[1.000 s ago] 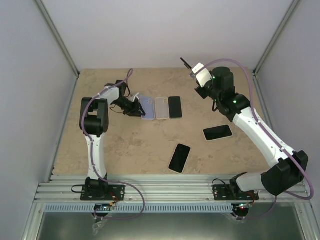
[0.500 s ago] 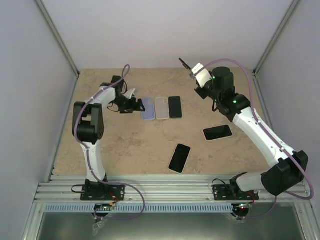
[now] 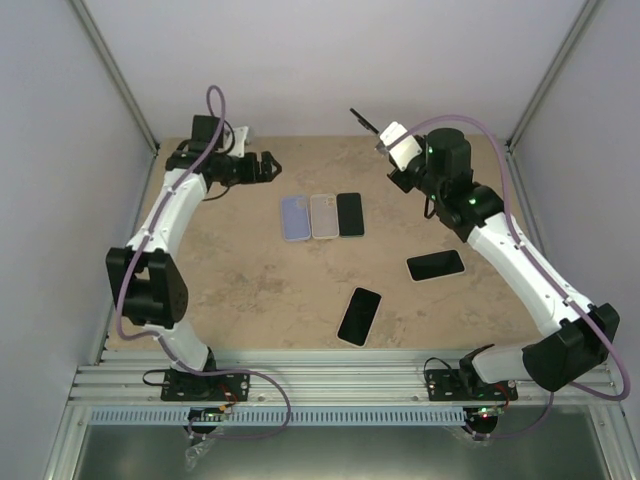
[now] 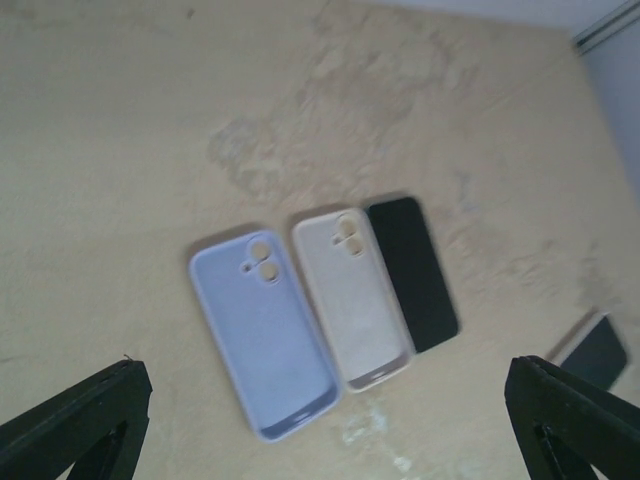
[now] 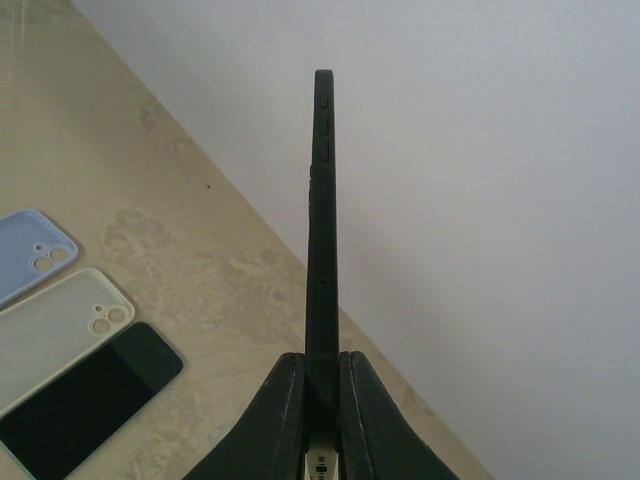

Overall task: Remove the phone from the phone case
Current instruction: Place the phone case at the center of the board, then place the phone at the center of the board.

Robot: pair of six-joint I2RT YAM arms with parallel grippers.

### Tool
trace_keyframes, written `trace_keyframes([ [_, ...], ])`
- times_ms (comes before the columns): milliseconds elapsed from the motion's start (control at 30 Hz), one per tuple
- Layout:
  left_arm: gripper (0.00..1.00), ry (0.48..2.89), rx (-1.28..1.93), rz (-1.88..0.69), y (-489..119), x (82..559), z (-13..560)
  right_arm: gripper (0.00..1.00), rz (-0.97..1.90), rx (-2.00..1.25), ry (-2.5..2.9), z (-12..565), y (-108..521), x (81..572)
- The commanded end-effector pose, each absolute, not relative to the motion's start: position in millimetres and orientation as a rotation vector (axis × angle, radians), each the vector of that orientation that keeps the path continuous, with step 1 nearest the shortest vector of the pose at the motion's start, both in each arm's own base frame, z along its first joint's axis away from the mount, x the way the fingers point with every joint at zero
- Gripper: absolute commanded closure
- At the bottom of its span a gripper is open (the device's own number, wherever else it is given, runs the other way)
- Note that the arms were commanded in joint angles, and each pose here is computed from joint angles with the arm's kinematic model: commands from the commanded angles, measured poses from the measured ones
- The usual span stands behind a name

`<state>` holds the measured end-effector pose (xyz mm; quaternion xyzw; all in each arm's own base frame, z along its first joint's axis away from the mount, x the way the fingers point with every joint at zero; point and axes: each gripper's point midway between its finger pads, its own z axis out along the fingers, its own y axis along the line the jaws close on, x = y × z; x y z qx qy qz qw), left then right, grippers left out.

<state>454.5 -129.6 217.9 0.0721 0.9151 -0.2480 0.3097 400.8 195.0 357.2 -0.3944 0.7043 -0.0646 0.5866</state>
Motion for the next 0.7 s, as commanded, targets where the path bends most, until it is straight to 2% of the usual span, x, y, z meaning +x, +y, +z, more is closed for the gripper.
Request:
trace_keyframes([
  [0, 0.01, 2.209, 0.120, -0.852, -145.7, 445.6, 301.1, 0.99, -0.152, -0.891, 1.475, 409.6, 211.2, 398.1],
  [200, 0.01, 1.960, 0.097, -1.124, -163.1, 410.3, 376.2, 1.00, -0.280, -0.881, 1.431, 416.6, 227.5, 402.0],
  [667, 0.01, 1.896, -0.001, -1.444, -177.7, 383.5, 381.9, 0.99, -0.524, -0.853, 1.288, 429.7, 264.6, 389.9],
])
